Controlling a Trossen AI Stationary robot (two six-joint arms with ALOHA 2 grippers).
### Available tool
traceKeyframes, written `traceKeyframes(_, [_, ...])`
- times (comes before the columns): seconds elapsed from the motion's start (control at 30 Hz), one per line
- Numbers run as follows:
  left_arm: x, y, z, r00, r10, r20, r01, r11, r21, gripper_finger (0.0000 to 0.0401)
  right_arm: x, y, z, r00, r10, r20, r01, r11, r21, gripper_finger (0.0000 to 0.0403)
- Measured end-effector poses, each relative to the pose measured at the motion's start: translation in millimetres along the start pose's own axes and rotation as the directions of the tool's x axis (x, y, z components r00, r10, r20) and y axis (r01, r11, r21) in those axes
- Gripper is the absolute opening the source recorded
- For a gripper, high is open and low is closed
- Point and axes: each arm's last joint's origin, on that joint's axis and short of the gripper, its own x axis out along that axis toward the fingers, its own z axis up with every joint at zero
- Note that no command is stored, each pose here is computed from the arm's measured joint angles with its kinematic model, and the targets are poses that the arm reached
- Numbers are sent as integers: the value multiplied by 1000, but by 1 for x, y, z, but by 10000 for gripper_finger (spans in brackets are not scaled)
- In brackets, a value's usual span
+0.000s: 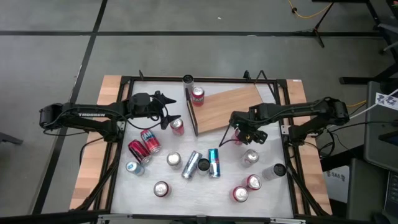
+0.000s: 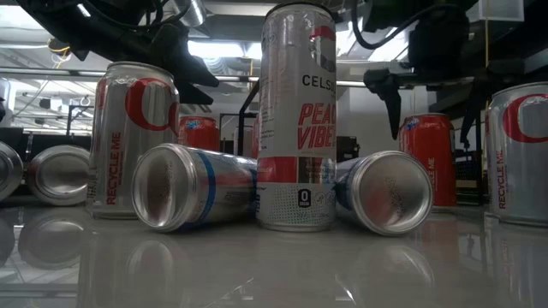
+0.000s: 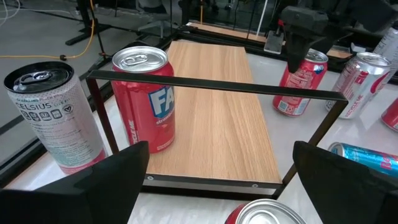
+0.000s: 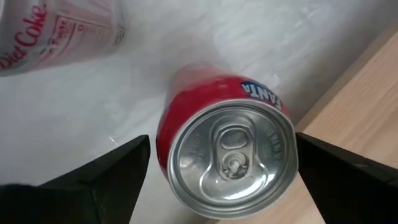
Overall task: Place canned beverage on shelf
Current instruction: Put the middle right orange soda can on the shelf
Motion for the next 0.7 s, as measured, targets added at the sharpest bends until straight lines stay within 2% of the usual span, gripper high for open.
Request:
traceKeyframes(0.37, [0, 0, 0, 1000, 0, 0, 0, 1000, 0, 389, 0, 0, 0, 1000, 7, 12, -8, 998, 63, 381])
traceKeyframes(0.7, [0, 0, 0, 1000, 0, 0, 0, 1000, 0, 389, 0, 0, 1, 1000, 8, 16, -9, 999, 41, 381])
